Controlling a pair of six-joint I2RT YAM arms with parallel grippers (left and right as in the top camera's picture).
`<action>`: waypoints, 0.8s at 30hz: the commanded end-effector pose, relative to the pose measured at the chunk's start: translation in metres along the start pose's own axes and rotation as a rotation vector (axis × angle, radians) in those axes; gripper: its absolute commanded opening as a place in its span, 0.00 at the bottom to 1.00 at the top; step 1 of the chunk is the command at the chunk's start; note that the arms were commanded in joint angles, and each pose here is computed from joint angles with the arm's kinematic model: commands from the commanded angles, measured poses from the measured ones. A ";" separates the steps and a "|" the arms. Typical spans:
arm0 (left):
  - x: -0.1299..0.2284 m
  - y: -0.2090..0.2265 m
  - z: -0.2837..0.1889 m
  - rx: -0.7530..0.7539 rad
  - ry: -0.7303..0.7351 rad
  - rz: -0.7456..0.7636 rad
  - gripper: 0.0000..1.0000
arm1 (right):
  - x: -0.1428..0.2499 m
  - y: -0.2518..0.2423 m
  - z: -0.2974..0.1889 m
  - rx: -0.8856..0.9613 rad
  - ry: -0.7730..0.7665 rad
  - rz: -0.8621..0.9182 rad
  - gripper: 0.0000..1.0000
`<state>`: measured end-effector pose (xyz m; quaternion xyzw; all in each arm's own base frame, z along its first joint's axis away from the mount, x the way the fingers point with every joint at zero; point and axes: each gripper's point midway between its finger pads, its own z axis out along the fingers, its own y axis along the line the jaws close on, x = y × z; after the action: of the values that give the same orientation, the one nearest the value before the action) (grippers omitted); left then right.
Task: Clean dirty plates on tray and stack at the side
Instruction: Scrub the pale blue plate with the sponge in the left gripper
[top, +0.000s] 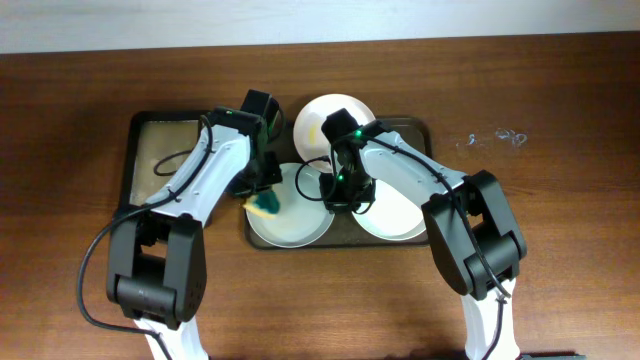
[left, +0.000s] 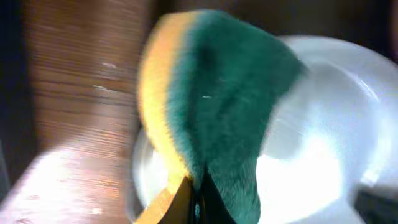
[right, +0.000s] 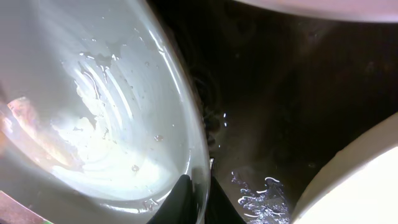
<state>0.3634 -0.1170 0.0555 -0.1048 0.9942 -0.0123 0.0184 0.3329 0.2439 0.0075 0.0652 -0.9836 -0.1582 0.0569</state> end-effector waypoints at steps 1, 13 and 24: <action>0.009 -0.037 0.001 0.156 0.046 0.016 0.00 | 0.001 -0.010 0.004 0.040 0.006 0.007 0.09; 0.013 0.029 0.042 -0.249 -0.100 0.069 0.23 | 0.001 -0.010 0.004 0.041 0.008 0.007 0.09; 0.016 0.019 0.036 -0.198 -0.066 0.080 0.99 | 0.001 -0.010 0.004 0.041 0.007 0.007 0.09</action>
<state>0.3490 -0.1036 0.0215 -0.0661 0.9919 0.0921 0.0580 0.3339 0.2406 0.0064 0.0645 -0.9852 -0.1492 0.0543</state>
